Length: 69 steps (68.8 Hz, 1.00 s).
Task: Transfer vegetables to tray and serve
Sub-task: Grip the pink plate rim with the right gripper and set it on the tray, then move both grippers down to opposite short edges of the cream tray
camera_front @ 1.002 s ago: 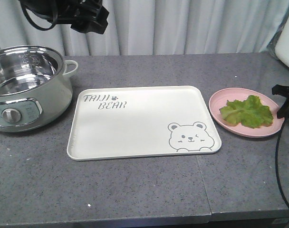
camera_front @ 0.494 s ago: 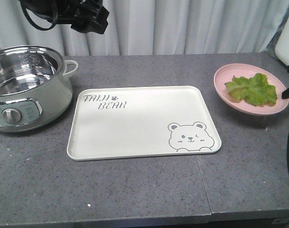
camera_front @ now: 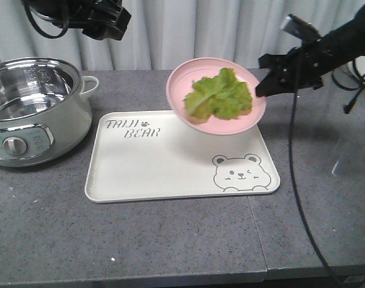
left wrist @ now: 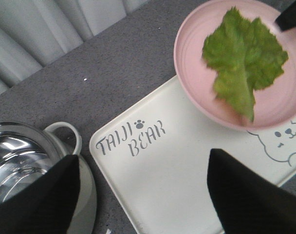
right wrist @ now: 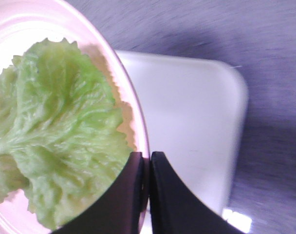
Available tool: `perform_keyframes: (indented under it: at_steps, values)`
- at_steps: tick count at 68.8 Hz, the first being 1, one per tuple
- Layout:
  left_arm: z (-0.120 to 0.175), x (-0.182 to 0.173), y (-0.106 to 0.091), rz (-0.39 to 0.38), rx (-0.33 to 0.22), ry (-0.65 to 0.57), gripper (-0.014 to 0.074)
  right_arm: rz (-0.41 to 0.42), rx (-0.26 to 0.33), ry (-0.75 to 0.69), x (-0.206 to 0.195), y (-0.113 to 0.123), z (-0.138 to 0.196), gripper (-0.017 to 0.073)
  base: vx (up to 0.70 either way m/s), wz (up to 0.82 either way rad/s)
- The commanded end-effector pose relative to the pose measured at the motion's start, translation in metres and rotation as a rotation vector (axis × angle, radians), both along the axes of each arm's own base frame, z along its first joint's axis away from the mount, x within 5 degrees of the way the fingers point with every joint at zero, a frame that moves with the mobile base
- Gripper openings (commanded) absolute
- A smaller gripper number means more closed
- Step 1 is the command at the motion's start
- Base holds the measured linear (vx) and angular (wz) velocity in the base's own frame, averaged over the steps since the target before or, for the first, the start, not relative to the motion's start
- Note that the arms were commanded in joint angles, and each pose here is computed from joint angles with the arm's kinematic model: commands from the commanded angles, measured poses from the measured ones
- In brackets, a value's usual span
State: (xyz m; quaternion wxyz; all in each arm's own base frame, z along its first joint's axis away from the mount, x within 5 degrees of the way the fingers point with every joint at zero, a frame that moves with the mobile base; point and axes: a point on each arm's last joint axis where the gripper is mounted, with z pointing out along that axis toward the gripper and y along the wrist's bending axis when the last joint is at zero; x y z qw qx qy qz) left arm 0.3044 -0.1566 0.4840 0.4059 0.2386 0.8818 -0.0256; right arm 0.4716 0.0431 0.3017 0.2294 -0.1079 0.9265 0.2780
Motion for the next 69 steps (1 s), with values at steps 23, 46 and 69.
perform_keyframes:
  at_steps: [23,46,69]
  values:
    - [-0.044,0.009,0.012,0.156,0.140,0.073,0.0534,0.163,-0.101,-0.118,-0.007,0.100,-0.001,0.0045,0.00,0.00]
    - [-0.064,0.011,0.012,0.222,0.137,0.132,0.0534,0.116,-0.212,-0.084,-0.008,0.092,-0.004,0.0402,0.00,0.00]
    - [-0.073,0.016,0.022,0.343,0.070,0.172,0.0534,-0.071,-0.404,0.001,-0.027,0.050,0.027,0.0416,0.00,0.00]
